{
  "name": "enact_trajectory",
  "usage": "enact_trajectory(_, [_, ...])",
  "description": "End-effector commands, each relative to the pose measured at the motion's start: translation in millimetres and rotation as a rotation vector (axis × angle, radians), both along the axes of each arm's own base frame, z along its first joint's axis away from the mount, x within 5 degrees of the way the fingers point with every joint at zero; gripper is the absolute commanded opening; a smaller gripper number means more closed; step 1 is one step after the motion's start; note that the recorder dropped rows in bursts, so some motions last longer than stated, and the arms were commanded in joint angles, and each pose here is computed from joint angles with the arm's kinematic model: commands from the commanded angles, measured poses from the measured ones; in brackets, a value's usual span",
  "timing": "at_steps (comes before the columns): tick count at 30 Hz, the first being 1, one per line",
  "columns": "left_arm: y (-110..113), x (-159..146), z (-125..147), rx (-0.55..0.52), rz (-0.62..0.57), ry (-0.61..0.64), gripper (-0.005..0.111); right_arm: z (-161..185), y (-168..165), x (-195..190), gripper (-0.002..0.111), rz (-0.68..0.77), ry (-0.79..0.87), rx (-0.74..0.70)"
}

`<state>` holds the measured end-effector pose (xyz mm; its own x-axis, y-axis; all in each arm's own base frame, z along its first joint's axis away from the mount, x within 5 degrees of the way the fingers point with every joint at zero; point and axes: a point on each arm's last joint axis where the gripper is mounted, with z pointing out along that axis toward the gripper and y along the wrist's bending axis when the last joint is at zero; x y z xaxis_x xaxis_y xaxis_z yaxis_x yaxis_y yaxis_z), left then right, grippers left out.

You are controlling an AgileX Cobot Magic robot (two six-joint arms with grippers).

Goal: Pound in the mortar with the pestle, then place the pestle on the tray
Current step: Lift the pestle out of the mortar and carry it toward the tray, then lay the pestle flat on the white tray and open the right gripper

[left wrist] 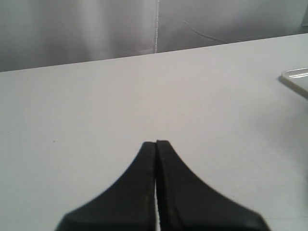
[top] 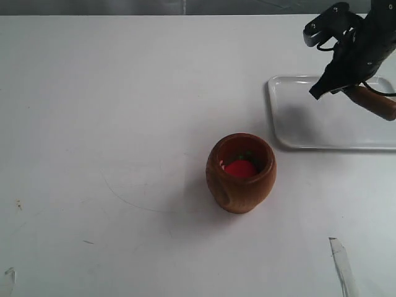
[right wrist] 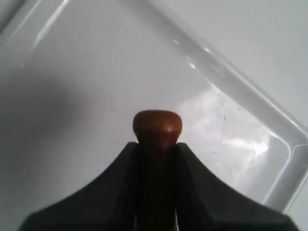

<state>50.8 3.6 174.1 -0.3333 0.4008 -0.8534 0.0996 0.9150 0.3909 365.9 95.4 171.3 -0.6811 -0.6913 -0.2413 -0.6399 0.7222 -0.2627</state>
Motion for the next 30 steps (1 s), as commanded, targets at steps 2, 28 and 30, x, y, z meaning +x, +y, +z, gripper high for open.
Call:
enact_trajectory(2, [-0.7,0.1,0.1,-0.015,-0.006,-0.004,0.000,3.2,-1.0,1.9,0.030,-0.004,-0.016,0.013])
enact_trajectory(28, [-0.7,0.1,0.1,-0.015,-0.006,-0.004,0.000,151.8,-31.7,-162.5,0.001,-0.016,-1.160,0.731])
enact_trajectory(30, [-0.7,0.1,0.1,-0.015,-0.006,-0.004,0.000,137.4,-35.6,-191.4,0.001,0.008,-1.196,0.829])
